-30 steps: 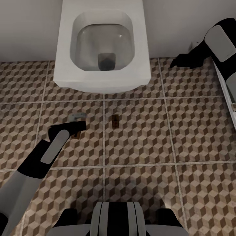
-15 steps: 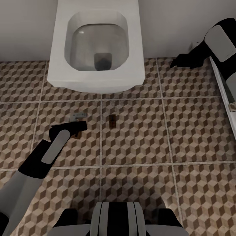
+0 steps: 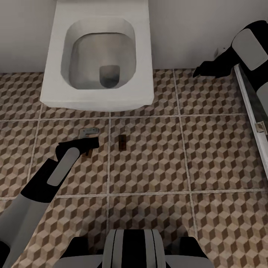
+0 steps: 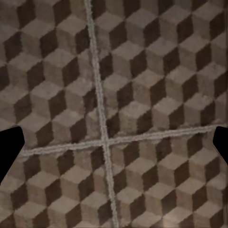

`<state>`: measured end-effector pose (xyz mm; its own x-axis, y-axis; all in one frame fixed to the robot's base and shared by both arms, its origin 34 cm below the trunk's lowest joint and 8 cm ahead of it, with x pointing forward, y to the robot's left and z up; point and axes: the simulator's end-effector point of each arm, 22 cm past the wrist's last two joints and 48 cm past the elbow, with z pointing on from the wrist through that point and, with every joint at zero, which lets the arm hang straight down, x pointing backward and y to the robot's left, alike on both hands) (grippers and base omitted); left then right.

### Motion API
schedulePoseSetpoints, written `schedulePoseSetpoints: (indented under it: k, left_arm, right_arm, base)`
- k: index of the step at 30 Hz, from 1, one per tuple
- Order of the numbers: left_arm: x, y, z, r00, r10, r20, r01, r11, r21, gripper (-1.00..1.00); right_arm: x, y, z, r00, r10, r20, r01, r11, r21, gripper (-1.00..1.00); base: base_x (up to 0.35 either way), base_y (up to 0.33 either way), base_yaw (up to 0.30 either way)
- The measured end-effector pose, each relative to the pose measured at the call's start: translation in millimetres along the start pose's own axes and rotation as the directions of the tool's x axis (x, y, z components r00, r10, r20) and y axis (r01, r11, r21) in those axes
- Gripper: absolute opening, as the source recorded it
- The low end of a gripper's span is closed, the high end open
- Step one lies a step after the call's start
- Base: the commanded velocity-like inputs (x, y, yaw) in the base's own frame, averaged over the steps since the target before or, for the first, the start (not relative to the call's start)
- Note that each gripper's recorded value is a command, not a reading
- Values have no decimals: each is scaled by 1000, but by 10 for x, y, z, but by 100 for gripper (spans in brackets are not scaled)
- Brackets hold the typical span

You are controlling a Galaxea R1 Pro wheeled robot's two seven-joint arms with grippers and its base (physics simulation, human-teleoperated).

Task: Take the four mousetraps from the cabinet in the bathroom and place them on the bathroom floor. Make sure all four end up on the same floor surface, and ensure that at least two of them are either under or directly next to the same bathroom sink.

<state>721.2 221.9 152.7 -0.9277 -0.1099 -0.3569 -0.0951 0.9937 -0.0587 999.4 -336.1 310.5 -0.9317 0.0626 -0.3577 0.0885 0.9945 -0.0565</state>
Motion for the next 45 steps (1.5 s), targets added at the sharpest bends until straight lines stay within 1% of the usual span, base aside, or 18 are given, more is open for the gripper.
schedulePoseSetpoints:
  k: [6, 11, 21, 32, 34, 45]
  left_arm:
    - [4, 5, 3, 1000, 0, -1, 0, 1000, -1, -100]
    - [7, 11, 11, 1000, -4, 0, 4, 1000, -3, -100]
    - [19, 22, 20, 1000, -8, 0, 8, 1000, -5, -100]
    - [7, 11, 12, 1000, -8, 5, 8, 1000, -3, -100]
    - [39, 15, 41, 1000, -8, -1, 8, 1000, -3, -100]
    - [38, 15, 45, 1000, -9, -1, 9, 1000, -3, -100]
  right_arm:
    - [1, 0, 0, 1000, -1, 0, 1, 1000, 1, 100]
    - [4, 0, 4, 1000, -2, -1, 2, 1000, 1, 100]
    - [25, 2, 19, 1000, -18, -5, 18, 1000, 11, 100]
    - [27, 1, 20, 1000, -20, -5, 20, 1000, 13, 100]
    - [55, 3, 67, 1000, -21, -11, 21, 1000, 13, 100]
    - [52, 12, 70, 1000, -22, -10, 22, 1000, 12, 100]
  base:
    - [209, -19, 0]
    - [86, -4, 0]
    - [17, -1, 0]
    - [1, 0, 0]
    - [0, 0, 0]
    - [0, 0, 0]
